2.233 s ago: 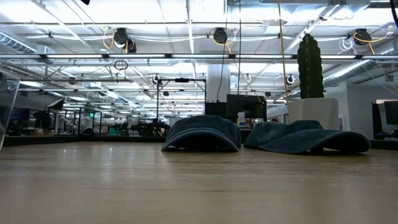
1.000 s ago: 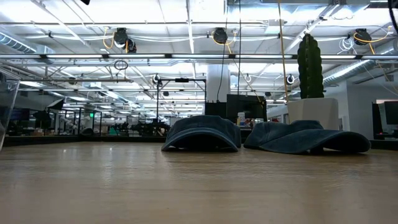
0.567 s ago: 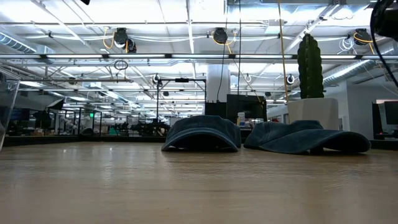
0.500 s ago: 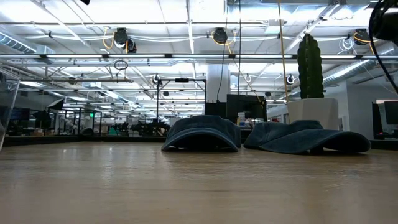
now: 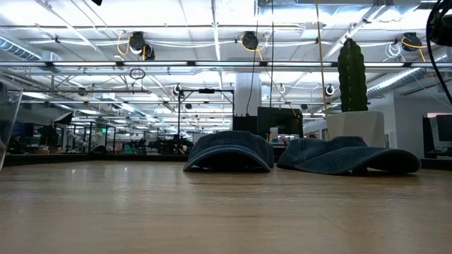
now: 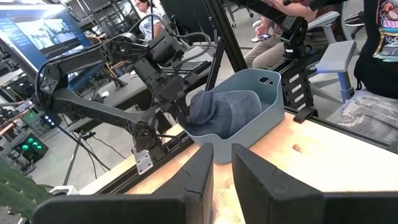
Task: Pick & Place hat
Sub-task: Put the left blue cap into the blue bin
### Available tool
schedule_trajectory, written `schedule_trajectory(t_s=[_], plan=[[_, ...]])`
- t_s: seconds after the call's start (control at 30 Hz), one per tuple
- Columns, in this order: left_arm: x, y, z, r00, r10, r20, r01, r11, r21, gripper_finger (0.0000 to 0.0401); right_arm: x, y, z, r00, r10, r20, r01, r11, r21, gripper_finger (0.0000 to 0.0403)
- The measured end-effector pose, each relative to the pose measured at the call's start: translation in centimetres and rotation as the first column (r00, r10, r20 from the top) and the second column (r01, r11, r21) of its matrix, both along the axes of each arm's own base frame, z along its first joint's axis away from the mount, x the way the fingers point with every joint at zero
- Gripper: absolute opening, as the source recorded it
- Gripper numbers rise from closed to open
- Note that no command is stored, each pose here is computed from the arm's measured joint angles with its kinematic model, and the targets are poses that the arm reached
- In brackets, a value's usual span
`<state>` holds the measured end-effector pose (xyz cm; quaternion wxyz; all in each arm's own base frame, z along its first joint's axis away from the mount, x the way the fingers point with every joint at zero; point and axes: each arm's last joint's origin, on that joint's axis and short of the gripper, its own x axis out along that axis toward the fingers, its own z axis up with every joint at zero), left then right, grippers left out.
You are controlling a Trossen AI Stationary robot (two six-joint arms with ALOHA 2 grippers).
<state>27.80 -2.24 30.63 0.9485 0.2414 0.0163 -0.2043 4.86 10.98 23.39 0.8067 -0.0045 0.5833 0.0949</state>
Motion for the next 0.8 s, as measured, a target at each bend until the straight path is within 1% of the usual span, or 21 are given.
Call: schedule_trajectory(t_s=[0.07,0.13,0.23,0.3,0.33,0.37,0.4,0.43,0.5,0.53,0.57,0.6,0.63,0.7,0.8], plan=[[0.0,0.0,0.0,1.0,0.0,0.0,0.0,1.0,0.0,0.0067,0.4,0.2,-0.2,0.999,0.043,0.002,-0.043,0.998,-0.043,0.0009],[0.0,0.0,0.0,1.0,0.0,0.0,0.0,1.0,0.0,0.0067,1.0,0.7,-0.4,0.993,0.114,0.022,-0.112,0.992,-0.057,0.0009],[0.0,0.0,0.0,1.0,0.0,0.0,0.0,1.0,0.0,0.0067,2.1,1.9,-0.5,0.97,0.226,0.088,-0.223,0.974,-0.044,0.001],[0.0,0.0,0.0,1.0,0.0,0.0,0.0,1.0,0.0,0.0067,2.9,2.7,-0.3,0.939,0.302,0.162,-0.302,0.953,-0.021,0.0013],[0.0,0.0,0.0,1.0,0.0,0.0,0.0,1.0,0.0,0.0067,3.2,3.2,-0.1,0.917,0.345,0.201,-0.352,0.936,0.0,0.0013],[0.0,0.0,0.0,1.0,0.0,0.0,0.0,1.0,0.0,0.0067,3.5,3.7,0.3,0.888,0.392,0.24,-0.413,0.91,0.044,0.0012],[0.0,0.0,0.0,1.0,0.0,0.0,0.0,1.0,0.0,0.0067,3.7,4.2,0.6,0.856,0.439,0.273,-0.48,0.872,0.101,0.0009],[0.0,0.0,0.0,1.0,0.0,0.0,0.0,1.0,0.0,0.0067,3.8,4.7,1.1,0.815,0.484,0.318,-0.548,0.821,0.157,0.0008],[0.0,0.0,0.0,1.0,0.0,0.0,0.0,1.0,0.0,0.0067,4.1,5.6,2.0,0.757,0.51,0.41,-0.628,0.741,0.237,0.0008],[0.0,0.0,0.0,1.0,0.0,0.0,0.0,1.0,0.0,0.0067,4.1,5.8,2.3,0.74,0.515,0.433,-0.65,0.713,0.262,0.0008],[0.0,0.0,0.0,1.0,0.0,0.0,0.0,1.0,0.0,0.0067,4.1,5.8,2.4,0.735,0.517,0.438,-0.656,0.704,0.271,0.0008],[0.0,0.0,0.0,1.0,0.0,0.0,0.0,1.0,0.0,0.0067,4.1,5.7,2.3,0.744,0.516,0.425,-0.649,0.709,0.275,0.0008],[0.0,0.0,0.0,1.0,0.0,0.0,0.0,1.0,0.0,0.0067,4.0,5.6,2.1,0.76,0.513,0.399,-0.633,0.724,0.275,0.0008],[0.0,0.0,0.0,1.0,0.0,0.0,0.0,1.0,0.0,0.0067,3.9,5.2,1.7,0.801,0.489,0.345,-0.581,0.775,0.25,0.0008],[0.0,0.0,0.0,1.0,0.0,0.0,0.0,1.0,0.0,0.0067,3.6,4.2,0.8,0.859,0.447,0.249,-0.493,0.853,0.17,0.0008]])
